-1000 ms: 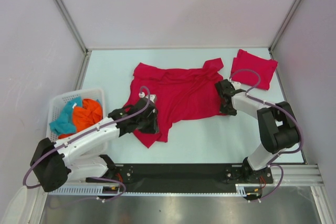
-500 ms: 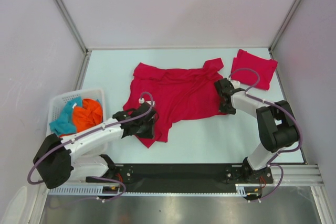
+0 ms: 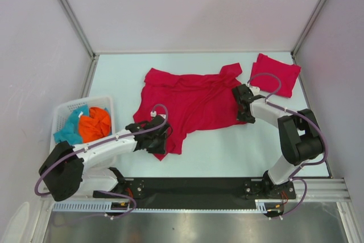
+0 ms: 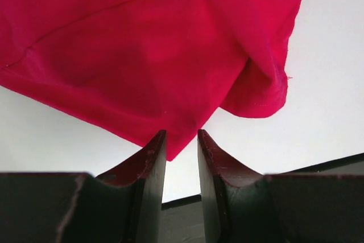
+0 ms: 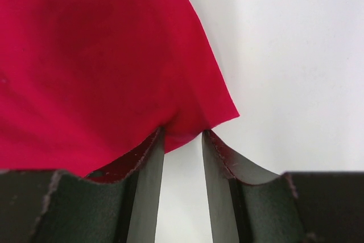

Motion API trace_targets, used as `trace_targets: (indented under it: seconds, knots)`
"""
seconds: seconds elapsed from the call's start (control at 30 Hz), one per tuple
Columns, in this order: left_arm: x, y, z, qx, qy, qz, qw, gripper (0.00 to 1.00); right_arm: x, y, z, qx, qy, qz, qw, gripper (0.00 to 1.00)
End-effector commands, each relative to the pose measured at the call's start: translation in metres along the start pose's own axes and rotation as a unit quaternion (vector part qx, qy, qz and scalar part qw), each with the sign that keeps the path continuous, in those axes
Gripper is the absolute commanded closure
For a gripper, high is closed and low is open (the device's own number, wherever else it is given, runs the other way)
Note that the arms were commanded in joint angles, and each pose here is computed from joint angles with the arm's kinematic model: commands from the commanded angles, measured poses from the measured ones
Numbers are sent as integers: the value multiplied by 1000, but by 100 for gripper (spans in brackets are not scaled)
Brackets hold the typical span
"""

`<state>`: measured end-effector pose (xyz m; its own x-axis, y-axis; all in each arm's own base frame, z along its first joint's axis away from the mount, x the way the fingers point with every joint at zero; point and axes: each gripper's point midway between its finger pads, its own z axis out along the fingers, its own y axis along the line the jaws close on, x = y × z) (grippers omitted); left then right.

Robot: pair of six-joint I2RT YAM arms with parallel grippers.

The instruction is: Fold and stack the t-shirts

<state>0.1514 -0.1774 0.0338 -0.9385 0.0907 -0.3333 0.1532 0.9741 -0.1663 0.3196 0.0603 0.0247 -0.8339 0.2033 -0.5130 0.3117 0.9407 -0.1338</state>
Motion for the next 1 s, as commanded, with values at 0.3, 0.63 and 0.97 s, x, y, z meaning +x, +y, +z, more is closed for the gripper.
trace_targets:
  seconds: [0.3,0.63,0.97]
  knots:
    - [5,-1,13,2,4,1,1000,67,-11,6,0,-3,-19,8,1000,61]
    - [12,-2,24,5,18,5,1000,73,-8,5,3,-2,-19,5,1000,65]
    - [13,-11,29,31,19,3,999,99,-5,5,5,-3,-19,1,1000,92]
